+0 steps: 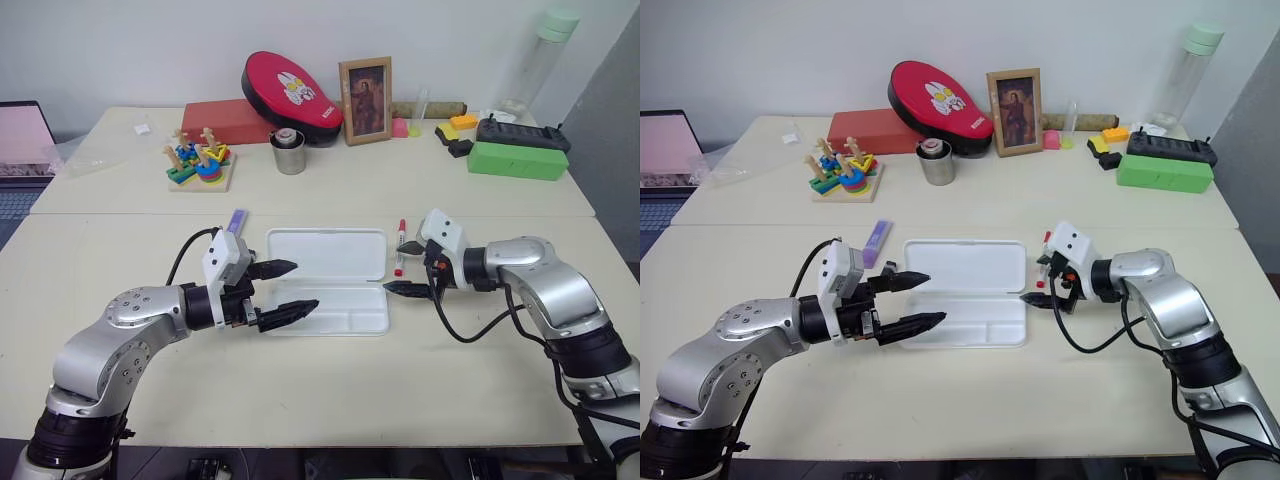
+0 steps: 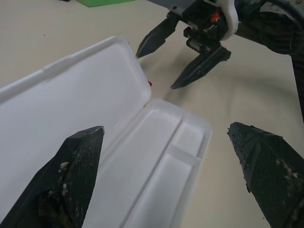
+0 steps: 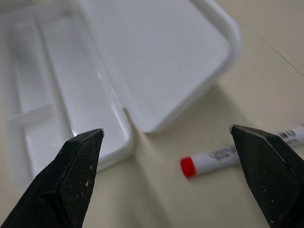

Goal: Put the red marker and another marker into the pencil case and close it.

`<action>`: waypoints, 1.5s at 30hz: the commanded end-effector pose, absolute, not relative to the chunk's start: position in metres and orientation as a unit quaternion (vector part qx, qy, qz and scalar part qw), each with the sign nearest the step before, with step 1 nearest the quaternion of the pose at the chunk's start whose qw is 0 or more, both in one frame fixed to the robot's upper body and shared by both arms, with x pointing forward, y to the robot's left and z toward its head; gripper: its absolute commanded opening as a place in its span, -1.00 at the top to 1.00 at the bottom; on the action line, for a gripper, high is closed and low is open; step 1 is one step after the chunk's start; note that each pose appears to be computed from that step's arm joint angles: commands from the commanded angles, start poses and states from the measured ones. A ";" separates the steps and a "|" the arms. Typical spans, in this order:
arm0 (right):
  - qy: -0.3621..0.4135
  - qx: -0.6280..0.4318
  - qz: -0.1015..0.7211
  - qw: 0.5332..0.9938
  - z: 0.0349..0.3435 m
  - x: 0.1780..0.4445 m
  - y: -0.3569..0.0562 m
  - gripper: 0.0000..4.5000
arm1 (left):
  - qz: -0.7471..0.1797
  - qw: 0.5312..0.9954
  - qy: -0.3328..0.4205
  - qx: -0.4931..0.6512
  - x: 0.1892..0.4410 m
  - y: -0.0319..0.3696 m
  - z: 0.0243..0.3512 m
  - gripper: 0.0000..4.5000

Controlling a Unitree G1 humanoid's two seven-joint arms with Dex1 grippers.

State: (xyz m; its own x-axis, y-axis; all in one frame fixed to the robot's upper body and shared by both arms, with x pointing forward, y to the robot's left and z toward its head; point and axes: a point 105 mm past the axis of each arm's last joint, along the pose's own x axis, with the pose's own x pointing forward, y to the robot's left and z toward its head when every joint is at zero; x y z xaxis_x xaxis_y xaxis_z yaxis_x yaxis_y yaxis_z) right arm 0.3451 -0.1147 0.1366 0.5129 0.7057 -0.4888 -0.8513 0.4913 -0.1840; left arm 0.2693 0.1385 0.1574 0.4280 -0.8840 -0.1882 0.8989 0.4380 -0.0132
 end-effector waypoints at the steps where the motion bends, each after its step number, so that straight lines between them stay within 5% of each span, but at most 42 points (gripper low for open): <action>1: 0.166 -0.200 0.431 0.864 0.144 0.357 -0.109 -0.99 | -0.540 0.838 0.062 0.057 0.272 0.137 0.165 -1.00; 17: 0.164 -0.191 0.339 0.907 0.142 0.390 -0.105 -0.99 | -0.550 0.830 0.053 0.075 0.274 0.134 0.168 -1.00; 31: 0.137 -0.163 0.329 0.920 0.171 0.385 -0.116 -0.99 | -0.543 0.835 0.051 0.073 0.270 0.134 0.168 -1.00; 45: 0.207 -0.177 0.258 0.927 0.132 0.383 -0.130 -0.99 | -0.549 0.831 0.049 0.077 0.267 0.131 0.173 -1.00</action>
State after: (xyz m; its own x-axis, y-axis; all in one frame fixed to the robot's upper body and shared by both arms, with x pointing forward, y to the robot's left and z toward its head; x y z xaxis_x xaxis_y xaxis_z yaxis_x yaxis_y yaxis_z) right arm 0.3853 -0.1318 0.1292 0.7687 0.4168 -0.4851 -0.5562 0.8101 -0.1854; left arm 0.2689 0.1306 0.1612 0.3918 -0.9012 -0.1851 0.9190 0.3928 0.0328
